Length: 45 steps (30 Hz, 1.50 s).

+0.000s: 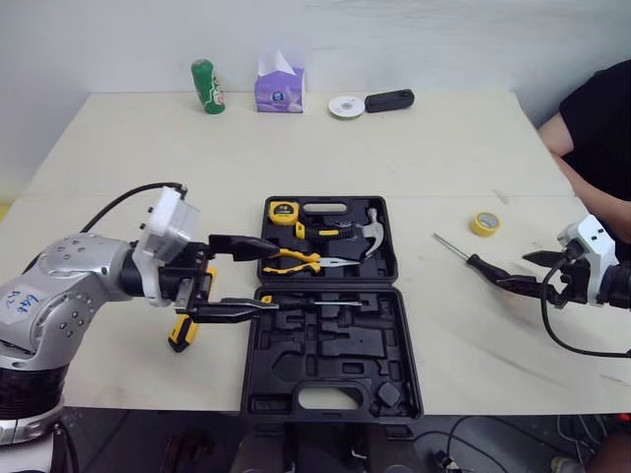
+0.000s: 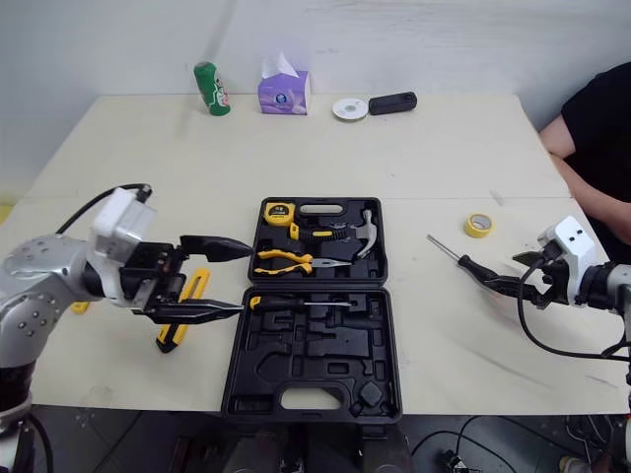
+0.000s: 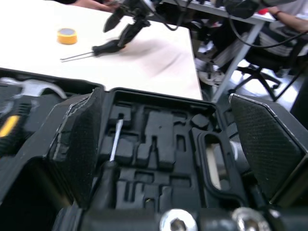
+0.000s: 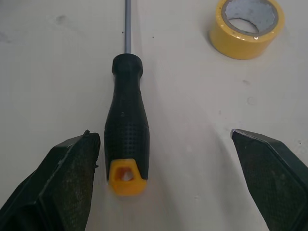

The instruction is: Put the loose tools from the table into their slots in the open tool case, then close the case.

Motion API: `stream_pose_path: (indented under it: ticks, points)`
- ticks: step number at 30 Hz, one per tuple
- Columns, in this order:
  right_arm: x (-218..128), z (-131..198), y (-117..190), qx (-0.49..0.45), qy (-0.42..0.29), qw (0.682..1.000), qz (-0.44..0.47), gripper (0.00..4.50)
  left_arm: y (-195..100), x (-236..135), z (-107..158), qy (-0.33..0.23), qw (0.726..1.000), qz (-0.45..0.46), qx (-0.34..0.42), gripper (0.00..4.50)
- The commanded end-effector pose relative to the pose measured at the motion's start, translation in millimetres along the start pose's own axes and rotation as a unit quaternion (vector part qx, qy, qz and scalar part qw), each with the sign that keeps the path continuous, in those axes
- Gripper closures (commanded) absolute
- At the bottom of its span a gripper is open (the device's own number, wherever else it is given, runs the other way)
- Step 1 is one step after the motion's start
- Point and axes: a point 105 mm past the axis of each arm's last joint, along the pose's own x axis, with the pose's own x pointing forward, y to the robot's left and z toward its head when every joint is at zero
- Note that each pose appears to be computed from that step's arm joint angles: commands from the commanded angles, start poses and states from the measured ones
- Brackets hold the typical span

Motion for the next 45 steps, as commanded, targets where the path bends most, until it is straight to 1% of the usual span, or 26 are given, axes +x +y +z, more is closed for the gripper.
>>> stream_pose_path:
  ticks: [1,3,9,11,14,15,16,18,21,22,25,28,31,34,36,38,39,42,43,45]
  points:
    - [2.3,0.8,1.3,-0.002,0.012,1.0,0.015,0.0,-5.1,4.6,3.0,0.002,1.0,-0.01,0.009,0.06]
    - [7.2,-1.6,0.7,-0.016,0.019,1.0,0.013,0.0,-6.6,5.9,2.0,0.001,1.0,-0.015,0.006,0.06]
    - [18.3,3.6,6.6,-0.019,-0.017,0.999,0.029,0.0,-7.2,10.0,5.2,-0.011,1.0,-0.021,0.003,0.06]
    - [23.8,0.9,12.7,-0.018,-0.013,0.999,0.042,0.0,-6.6,9.4,0.7,-0.003,1.0,-0.022,0.001,0.06]
    - [26.4,-1.2,14.2,-0.019,-0.011,0.999,0.042,0.0,-5.7,9.4,-2.5,0.002,1.0,-0.022,0.002,0.06]
    - [26.3,-0.8,13.9,-0.019,-0.014,0.999,0.041,0.5,-5.6,9.6,-2.4,0.002,1.0,-0.022,0.003,0.0]
    - [26.1,-0.4,13.7,-0.019,-0.016,0.999,0.04,0.71,-5.6,9.7,-2.3,0.002,1.0,-0.023,0.003,0.0]
    - [26.5,-0.8,14.8,-0.016,-0.017,0.999,0.044,1.63,-5.6,9.9,-2.7,0.001,1.0,-0.023,0.004,0.0]
    - [26.0,-5.5,17.8,-0.007,-0.015,0.998,0.052,3.15,-12.8,8.1,-10.2,0.016,0.999,-0.044,-0.017,0.0]
    - [25.4,-7.7,18.2,-0.01,-0.012,0.999,0.052,3.49,-13.1,7.5,-12.5,0.016,0.999,-0.045,-0.018,0.0]
    - [24.4,-9.0,18.5,-0.016,-0.012,0.999,0.049,3.49,-12.4,7.0,-14.6,0.013,0.999,-0.042,-0.008,0.0]
    - [22.7,0.0,16.9,-0.043,-0.039,0.998,0.035,3.49,-16.4,7.9,-10.1,-0.002,0.998,-0.058,-0.011,0.0]
    - [17.6,13.5,20.8,-0.101,-0.048,0.993,0.036,3.49,-14.5,8.3,-4.7,-0.014,0.998,-0.055,0.007,0.0]
    - [12.1,37.2,35.2,-0.14,-0.068,0.986,0.058,3.49,-7.2,5.6,-9.5,-0.011,0.999,-0.035,0.036,0.0]
    - [9.7,51.1,52.7,-0.165,-0.073,0.98,0.088,3.49,-3.6,3.1,-12.4,-0.011,0.997,-0.023,0.077,0.0]
    - [8.3,61.5,71.8,-0.184,-0.075,0.973,0.119,3.49,-4.0,0.3,-16.5,-0.01,0.995,-0.02,0.095,0.0]
    - [8.5,68.8,83.1,-0.19,-0.079,0.969,0.136,3.49,-4.8,-2.8,-20.4,-0.003,0.995,-0.019,0.094,0.0]
    - [8.6,90.2,133.7,-0.215,-0.081,0.948,0.219,3.49,-6.7,-16.7,-26.4,0.007,0.996,-0.002,0.084,0.0]
    - [9.1,93.4,146.5,-0.219,-0.081,0.943,0.237,3.49,-5.9,-20.8,-25.8,0.007,0.997,0.009,0.08,0.0]
    - [12.9,99.4,162.8,-0.227,-0.083,0.938,0.25,3.49,-5.9,-28.1,-27.2,0.018,0.997,0.021,0.074,0.0]
